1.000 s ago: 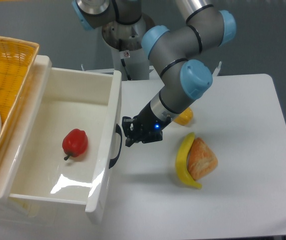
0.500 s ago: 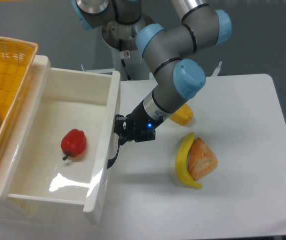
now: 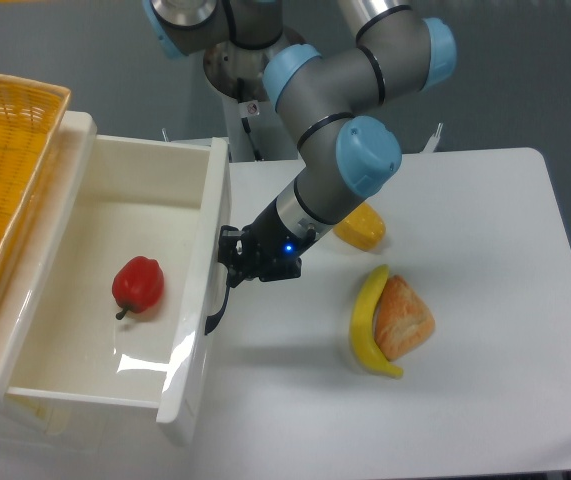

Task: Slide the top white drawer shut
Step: 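Push the drawer front toward the cabinet until the drawer shuts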

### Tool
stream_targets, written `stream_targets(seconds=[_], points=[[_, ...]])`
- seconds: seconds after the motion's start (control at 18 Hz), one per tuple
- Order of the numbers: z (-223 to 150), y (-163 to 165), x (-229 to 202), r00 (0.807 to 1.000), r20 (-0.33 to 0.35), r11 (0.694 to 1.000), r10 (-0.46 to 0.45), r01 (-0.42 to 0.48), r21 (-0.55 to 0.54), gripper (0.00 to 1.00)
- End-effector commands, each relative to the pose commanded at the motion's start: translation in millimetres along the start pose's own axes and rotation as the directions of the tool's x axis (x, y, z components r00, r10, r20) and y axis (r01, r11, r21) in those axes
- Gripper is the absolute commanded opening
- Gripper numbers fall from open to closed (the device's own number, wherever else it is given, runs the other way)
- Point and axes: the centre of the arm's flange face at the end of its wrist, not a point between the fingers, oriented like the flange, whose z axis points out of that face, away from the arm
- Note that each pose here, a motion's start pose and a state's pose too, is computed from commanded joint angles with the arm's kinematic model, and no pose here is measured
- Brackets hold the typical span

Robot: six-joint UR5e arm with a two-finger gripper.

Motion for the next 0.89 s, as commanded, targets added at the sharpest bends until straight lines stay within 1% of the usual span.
stream_targets(seconds=[0.33, 0.89], points=[[-7, 3, 9, 1.000, -0.006, 1.000, -0.002, 0.002, 0.002, 0.11], [1, 0, 23, 1.000, -0.011, 1.000, 0.019, -0.019, -0.012, 0.12]])
